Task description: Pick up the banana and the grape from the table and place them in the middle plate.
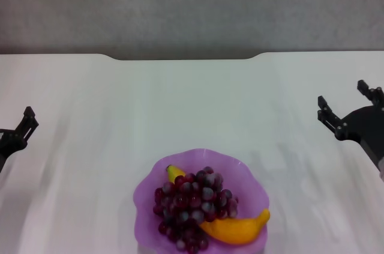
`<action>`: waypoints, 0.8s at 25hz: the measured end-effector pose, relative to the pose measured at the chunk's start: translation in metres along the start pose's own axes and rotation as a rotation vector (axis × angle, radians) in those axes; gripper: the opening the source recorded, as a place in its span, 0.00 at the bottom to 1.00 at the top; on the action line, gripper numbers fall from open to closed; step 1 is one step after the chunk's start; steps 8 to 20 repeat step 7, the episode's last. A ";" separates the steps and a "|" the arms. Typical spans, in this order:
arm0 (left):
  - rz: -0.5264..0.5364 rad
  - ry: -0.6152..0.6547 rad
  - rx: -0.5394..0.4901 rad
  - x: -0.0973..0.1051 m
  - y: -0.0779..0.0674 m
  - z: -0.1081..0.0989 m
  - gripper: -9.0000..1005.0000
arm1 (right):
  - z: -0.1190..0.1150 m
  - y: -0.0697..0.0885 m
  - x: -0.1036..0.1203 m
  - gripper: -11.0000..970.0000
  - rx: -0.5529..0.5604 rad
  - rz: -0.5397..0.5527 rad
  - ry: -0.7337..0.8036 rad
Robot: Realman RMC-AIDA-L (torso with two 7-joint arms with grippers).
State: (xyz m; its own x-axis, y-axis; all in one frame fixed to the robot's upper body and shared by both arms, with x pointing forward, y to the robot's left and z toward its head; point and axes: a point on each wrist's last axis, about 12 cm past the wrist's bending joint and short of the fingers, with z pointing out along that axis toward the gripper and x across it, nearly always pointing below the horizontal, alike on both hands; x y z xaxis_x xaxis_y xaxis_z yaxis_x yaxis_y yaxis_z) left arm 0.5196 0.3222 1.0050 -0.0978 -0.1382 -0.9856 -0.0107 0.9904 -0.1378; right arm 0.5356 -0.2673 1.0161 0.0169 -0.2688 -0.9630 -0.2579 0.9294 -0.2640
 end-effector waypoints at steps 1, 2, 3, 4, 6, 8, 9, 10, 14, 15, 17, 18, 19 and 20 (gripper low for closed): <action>0.000 0.000 0.001 0.000 0.000 0.000 0.89 | -0.001 0.000 0.000 0.91 0.001 0.000 -0.007; 0.001 0.001 0.002 0.000 0.000 0.000 0.89 | -0.002 0.001 -0.001 0.91 0.001 0.000 -0.014; -0.001 -0.001 0.004 0.000 -0.001 0.001 0.89 | -0.003 0.001 -0.001 0.91 0.003 0.004 -0.023; -0.004 -0.002 0.007 -0.001 -0.002 0.001 0.89 | -0.004 0.001 -0.002 0.91 0.004 0.007 -0.030; -0.011 -0.007 0.011 -0.002 -0.004 0.003 0.89 | -0.007 0.001 -0.002 0.91 0.011 0.014 -0.042; -0.015 -0.008 0.012 -0.002 -0.004 0.003 0.89 | -0.007 0.002 -0.003 0.91 0.013 0.017 -0.046; -0.015 -0.008 0.012 -0.002 -0.004 0.003 0.89 | -0.007 0.002 -0.003 0.91 0.013 0.017 -0.046; -0.015 -0.008 0.012 -0.002 -0.004 0.003 0.89 | -0.007 0.002 -0.003 0.91 0.013 0.017 -0.046; -0.015 -0.008 0.012 -0.002 -0.004 0.003 0.89 | -0.007 0.002 -0.003 0.91 0.013 0.017 -0.046; -0.015 -0.008 0.012 -0.002 -0.004 0.003 0.89 | -0.007 0.002 -0.003 0.91 0.013 0.017 -0.046; -0.015 -0.008 0.012 -0.002 -0.004 0.003 0.89 | -0.007 0.002 -0.003 0.91 0.013 0.017 -0.046; -0.015 -0.008 0.012 -0.002 -0.004 0.003 0.89 | -0.007 0.002 -0.003 0.91 0.013 0.017 -0.046; -0.015 -0.008 0.012 -0.002 -0.004 0.003 0.89 | -0.007 0.002 -0.003 0.91 0.013 0.017 -0.046; -0.015 -0.008 0.012 -0.002 -0.004 0.003 0.89 | -0.007 0.002 -0.003 0.91 0.013 0.017 -0.046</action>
